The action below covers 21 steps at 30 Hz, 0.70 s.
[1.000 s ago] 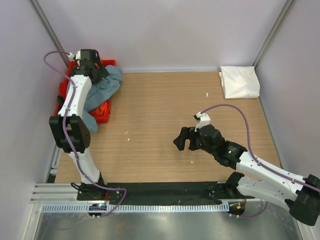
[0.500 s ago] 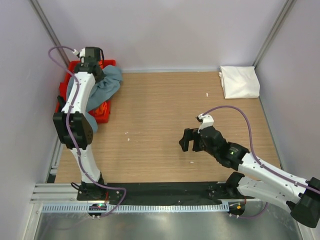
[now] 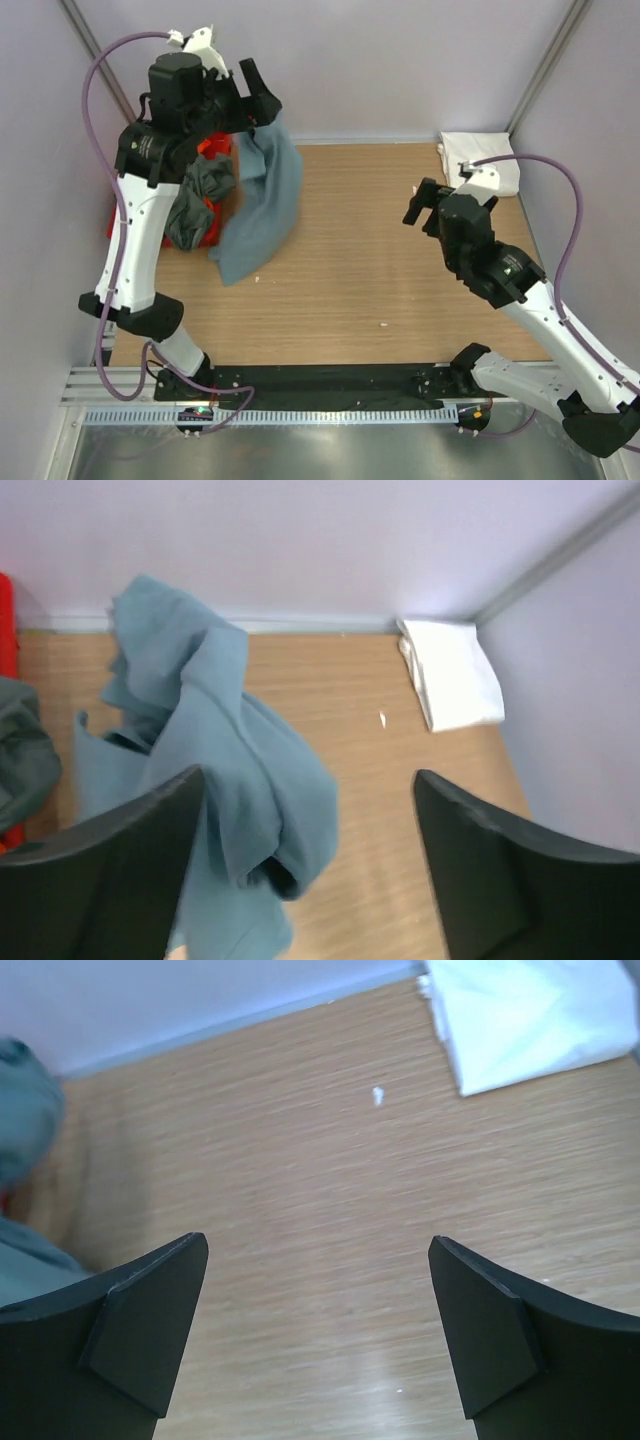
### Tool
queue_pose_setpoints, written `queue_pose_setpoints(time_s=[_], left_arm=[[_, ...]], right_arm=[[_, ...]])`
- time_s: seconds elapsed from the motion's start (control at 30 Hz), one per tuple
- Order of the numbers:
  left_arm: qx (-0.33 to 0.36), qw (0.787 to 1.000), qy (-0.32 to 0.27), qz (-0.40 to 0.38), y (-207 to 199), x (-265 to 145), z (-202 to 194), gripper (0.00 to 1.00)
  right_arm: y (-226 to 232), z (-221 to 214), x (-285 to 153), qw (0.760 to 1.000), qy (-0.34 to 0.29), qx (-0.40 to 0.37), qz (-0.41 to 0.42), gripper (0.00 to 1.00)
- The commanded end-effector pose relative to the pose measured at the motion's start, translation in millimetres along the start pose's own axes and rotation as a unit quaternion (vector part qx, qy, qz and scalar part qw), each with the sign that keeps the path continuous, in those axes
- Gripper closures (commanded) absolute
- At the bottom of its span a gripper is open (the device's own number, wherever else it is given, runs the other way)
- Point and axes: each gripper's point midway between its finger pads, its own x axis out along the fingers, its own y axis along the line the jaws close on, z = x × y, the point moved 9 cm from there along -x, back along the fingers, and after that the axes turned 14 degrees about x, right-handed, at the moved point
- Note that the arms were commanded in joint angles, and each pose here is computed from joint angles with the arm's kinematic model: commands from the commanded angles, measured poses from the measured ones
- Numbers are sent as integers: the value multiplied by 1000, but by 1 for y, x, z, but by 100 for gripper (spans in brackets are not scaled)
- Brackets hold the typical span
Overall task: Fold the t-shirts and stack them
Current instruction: Move the tshirt to the center of the board
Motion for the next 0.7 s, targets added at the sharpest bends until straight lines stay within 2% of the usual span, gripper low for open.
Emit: queue_pose_setpoints(time_s=[0.0, 0.03, 0.13, 0.17, 0.2, 0.23, 0.27, 0.3, 0.33, 0.37, 0.4, 0.47, 0.6, 0.67], left_arm=[[29, 981, 156, -108, -25, 33, -64, 6], [37, 972, 209, -97, -25, 32, -83, 0], [67, 959, 272, -38, -12, 29, -125, 0], [75, 972, 225, -7, -6, 11, -114, 0], [78, 972, 221, 6, -1, 5, -121, 0], [85, 966, 244, 23, 6, 3, -143, 0], [88, 972, 215, 29, 9, -15, -137, 0], [102, 966, 234, 46, 17, -17, -154, 0], [108, 966, 226, 56, 21, -22, -158, 0], [113, 968, 214, 68, 25, -32, -159, 0], [122, 960, 228, 102, 36, -34, -175, 0], [115, 958, 221, 139, 45, -38, -183, 0], [41, 949, 209, 231, 79, -63, -206, 0], [4, 949, 173, 265, 93, -73, -209, 0]], right_arm=[[-18, 11, 2, 997, -18, 9, -69, 0], [-22, 7, 4, 997, -7, 13, -72, 0], [-17, -10, 8, 999, 33, 19, -25, 0], [-7, -22, 6, 995, 87, 21, 43, 0], [-1, -30, 7, 991, 112, 21, 76, 0], [7, -41, 10, 983, 139, 31, 116, 0], [19, -60, 12, 968, 198, 26, 154, 0], [27, -70, 13, 961, 220, 21, 166, 0], [41, -79, 12, 956, 232, 8, 177, 0], [51, -98, 22, 960, 238, -26, 147, 0], [75, -108, 10, 951, 255, -56, 167, 0], [97, -121, 13, 946, 272, -78, 159, 0], [161, -173, 19, 918, 331, -98, 196, 1], [178, -192, 25, 911, 344, -112, 196, 3]])
